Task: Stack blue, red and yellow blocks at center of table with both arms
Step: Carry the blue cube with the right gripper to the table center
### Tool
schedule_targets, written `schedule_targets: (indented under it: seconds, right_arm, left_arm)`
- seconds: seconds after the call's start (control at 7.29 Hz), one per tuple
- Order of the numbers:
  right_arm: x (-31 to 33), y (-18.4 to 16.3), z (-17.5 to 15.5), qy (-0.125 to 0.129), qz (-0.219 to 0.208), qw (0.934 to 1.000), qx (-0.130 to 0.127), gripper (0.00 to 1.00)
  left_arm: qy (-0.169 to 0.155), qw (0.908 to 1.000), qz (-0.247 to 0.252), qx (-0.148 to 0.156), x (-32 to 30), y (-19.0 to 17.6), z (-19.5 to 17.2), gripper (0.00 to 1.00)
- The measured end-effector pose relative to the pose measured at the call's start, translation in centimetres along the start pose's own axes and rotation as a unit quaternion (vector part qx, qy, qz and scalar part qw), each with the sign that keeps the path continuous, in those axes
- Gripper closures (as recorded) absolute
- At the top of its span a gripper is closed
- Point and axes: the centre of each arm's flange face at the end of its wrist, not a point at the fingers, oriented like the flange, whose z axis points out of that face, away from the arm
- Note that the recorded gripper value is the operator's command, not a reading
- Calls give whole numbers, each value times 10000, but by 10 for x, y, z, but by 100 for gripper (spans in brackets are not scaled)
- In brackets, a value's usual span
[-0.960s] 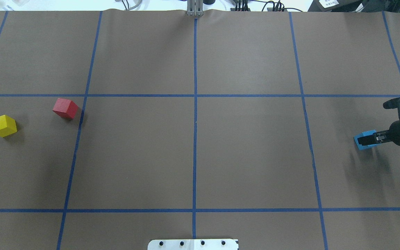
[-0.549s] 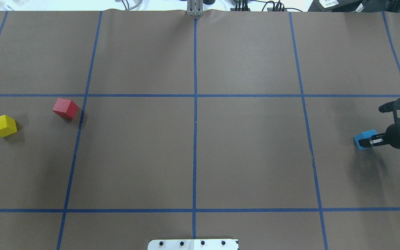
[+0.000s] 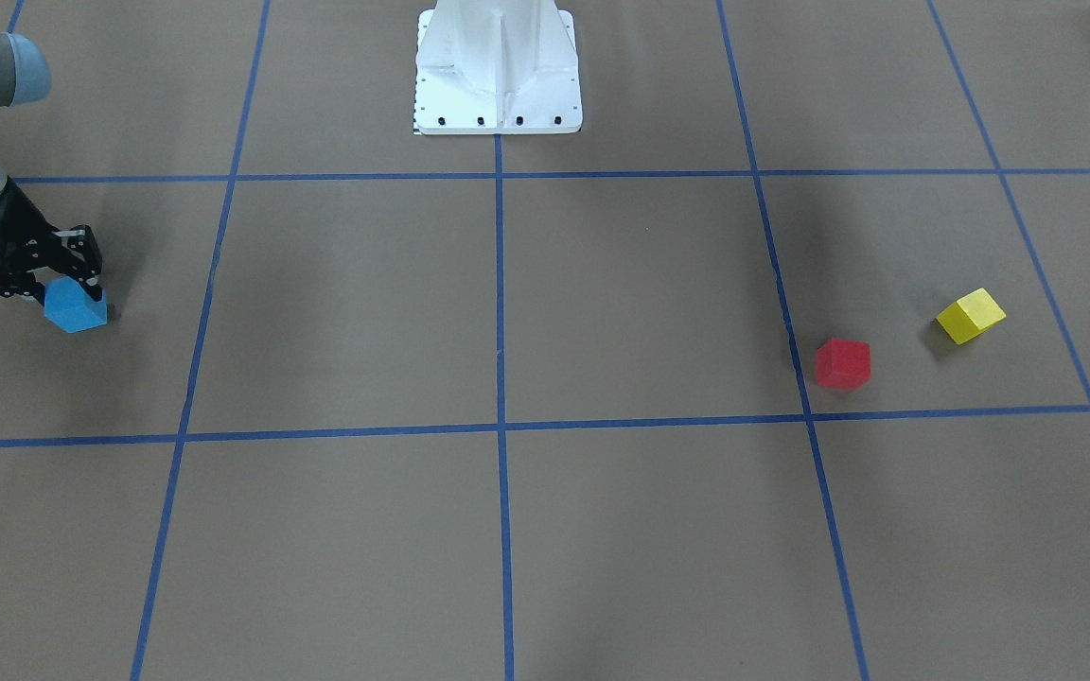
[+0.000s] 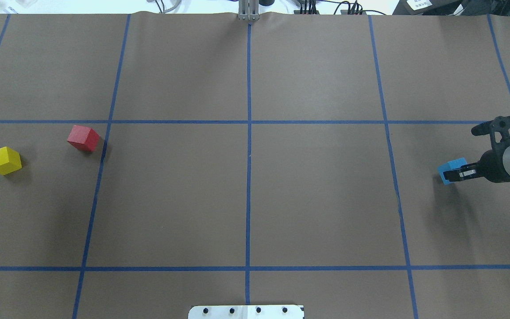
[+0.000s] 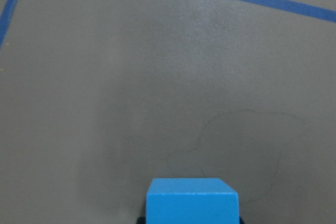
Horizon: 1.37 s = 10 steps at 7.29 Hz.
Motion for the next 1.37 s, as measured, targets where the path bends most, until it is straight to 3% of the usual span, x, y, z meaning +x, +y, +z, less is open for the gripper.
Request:
schedule_targets:
  seconds: [0.41,0.82,1.23,1.37]
  right_arm:
    - [-91,-95,-7,141,181,9996,-135,100]
    - [-266,-179,-21,213,1122,9926,-417,100]
    - [-431,-228,11,367,1958,9791,-404,81]
    - [-461,-223,25,399,2002,9783,-351,64]
  left_arm:
    - [1,10000,-8,-5,0,0,0,0]
    - [1,10000,-18,-15,-1,1,1,0]
    - [2,10000,-22,-19,-1,1,1,0]
    - [2,10000,-24,-21,-2,1,2,0]
